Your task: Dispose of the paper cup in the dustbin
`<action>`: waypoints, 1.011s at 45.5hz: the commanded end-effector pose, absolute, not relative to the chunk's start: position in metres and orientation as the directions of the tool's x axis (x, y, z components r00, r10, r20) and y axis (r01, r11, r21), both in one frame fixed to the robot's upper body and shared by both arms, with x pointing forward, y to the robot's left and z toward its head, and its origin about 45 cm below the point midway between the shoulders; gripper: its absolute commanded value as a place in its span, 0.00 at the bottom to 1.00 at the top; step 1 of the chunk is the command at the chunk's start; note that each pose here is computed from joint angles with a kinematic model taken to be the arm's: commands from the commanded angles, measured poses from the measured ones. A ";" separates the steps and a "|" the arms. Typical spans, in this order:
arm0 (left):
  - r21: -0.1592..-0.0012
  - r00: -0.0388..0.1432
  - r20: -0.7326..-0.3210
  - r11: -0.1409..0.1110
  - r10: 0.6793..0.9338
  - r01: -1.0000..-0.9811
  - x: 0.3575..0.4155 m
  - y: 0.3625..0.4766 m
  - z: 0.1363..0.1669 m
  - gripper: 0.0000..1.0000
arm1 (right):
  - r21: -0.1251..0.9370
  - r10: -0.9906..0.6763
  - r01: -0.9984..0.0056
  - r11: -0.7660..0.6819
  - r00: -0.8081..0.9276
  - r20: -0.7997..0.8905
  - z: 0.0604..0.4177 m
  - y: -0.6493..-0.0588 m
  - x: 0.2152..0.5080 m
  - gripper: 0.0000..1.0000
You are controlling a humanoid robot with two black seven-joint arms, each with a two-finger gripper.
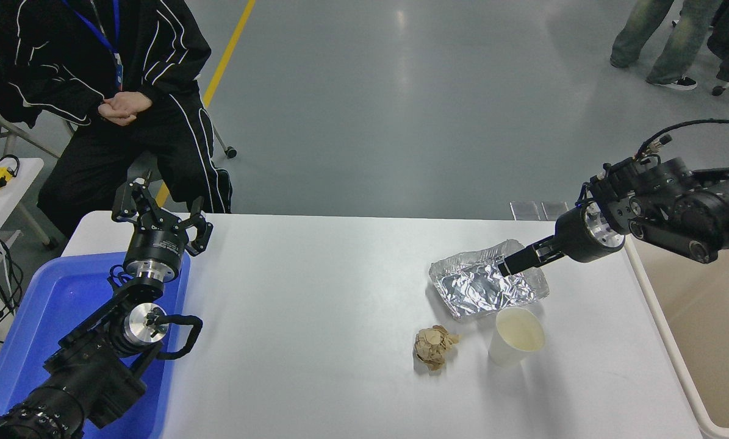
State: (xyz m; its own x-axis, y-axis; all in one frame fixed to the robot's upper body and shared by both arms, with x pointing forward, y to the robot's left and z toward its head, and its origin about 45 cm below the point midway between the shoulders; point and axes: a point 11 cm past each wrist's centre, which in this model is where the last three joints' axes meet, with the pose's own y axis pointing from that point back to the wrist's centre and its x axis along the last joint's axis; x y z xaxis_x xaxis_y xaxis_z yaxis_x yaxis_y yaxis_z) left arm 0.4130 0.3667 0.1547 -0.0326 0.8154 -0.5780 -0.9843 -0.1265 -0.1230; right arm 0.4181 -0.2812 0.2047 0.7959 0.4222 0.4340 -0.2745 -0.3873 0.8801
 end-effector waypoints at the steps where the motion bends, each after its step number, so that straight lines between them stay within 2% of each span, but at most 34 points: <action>1: -0.123 -0.033 -0.578 -0.127 0.815 -0.984 0.4130 0.367 0.1547 1.00 | 0.906 0.451 -0.197 -0.375 0.815 0.364 0.174 -0.286 0.394 0.99; 12: -0.123 -0.033 -0.578 -0.127 0.815 -0.984 0.4130 0.367 0.1547 1.00 | 0.910 0.423 -0.188 -0.369 0.838 0.345 0.151 -0.299 0.383 0.99; 18: -0.123 -0.033 -0.578 -0.127 0.815 -0.984 0.4130 0.367 0.1547 1.00 | 0.899 0.424 -0.216 -0.381 0.823 0.378 0.144 -0.301 0.382 0.97; 21: -0.123 -0.033 -0.578 -0.127 0.815 -0.984 0.4130 0.367 0.1547 1.00 | 0.902 0.419 -0.228 -0.367 0.825 0.379 0.139 -0.309 0.382 0.90; 26: -0.123 -0.033 -0.578 -0.127 0.815 -0.984 0.4130 0.367 0.1547 1.00 | 0.902 0.418 -0.227 -0.367 0.826 0.377 0.129 -0.314 0.376 0.86; 32: -0.123 -0.033 -0.578 -0.127 0.815 -0.984 0.4130 0.367 0.1547 1.00 | 0.904 0.414 -0.219 -0.367 0.832 0.369 0.124 -0.316 0.371 0.73; 35: -0.123 -0.033 -0.578 -0.127 0.815 -0.984 0.4130 0.367 0.1547 1.00 | 0.904 0.412 -0.231 -0.361 0.830 0.377 0.125 -0.319 0.374 0.71; 41: -0.123 -0.033 -0.578 -0.127 0.815 -0.984 0.4130 0.367 0.1547 1.00 | 0.906 0.415 -0.236 -0.350 0.829 0.376 0.126 -0.322 0.376 0.49; 42: -0.123 -0.033 -0.578 -0.127 0.815 -0.984 0.4130 0.367 0.1547 1.00 | 0.909 0.420 -0.234 -0.344 0.828 0.372 0.126 -0.324 0.375 0.39; 44: -0.123 -0.033 -0.578 -0.127 0.815 -0.984 0.4130 0.367 0.1547 1.00 | 0.917 0.429 -0.225 -0.330 0.830 0.358 0.125 -0.327 0.373 0.26; 45: -0.123 -0.033 -0.578 -0.127 0.815 -0.984 0.4130 0.367 0.1547 1.00 | 0.923 0.437 -0.218 -0.317 0.830 0.346 0.123 -0.331 0.372 0.11; 46: -0.123 -0.033 -0.578 -0.127 0.815 -0.984 0.4130 0.367 0.1547 1.00 | 0.926 0.441 -0.215 -0.311 0.830 0.341 0.124 -0.332 0.371 0.02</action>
State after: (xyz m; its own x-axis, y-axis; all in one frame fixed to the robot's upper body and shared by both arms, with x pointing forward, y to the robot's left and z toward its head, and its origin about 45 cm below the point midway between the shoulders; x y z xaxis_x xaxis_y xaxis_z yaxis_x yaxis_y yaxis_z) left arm 0.4130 0.3667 0.1547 -0.0326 0.8154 -0.5780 -0.9843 -0.1265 -0.1230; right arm 0.3757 -0.3193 0.1280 0.8291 0.4182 0.3711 -0.2284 -0.3525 0.9075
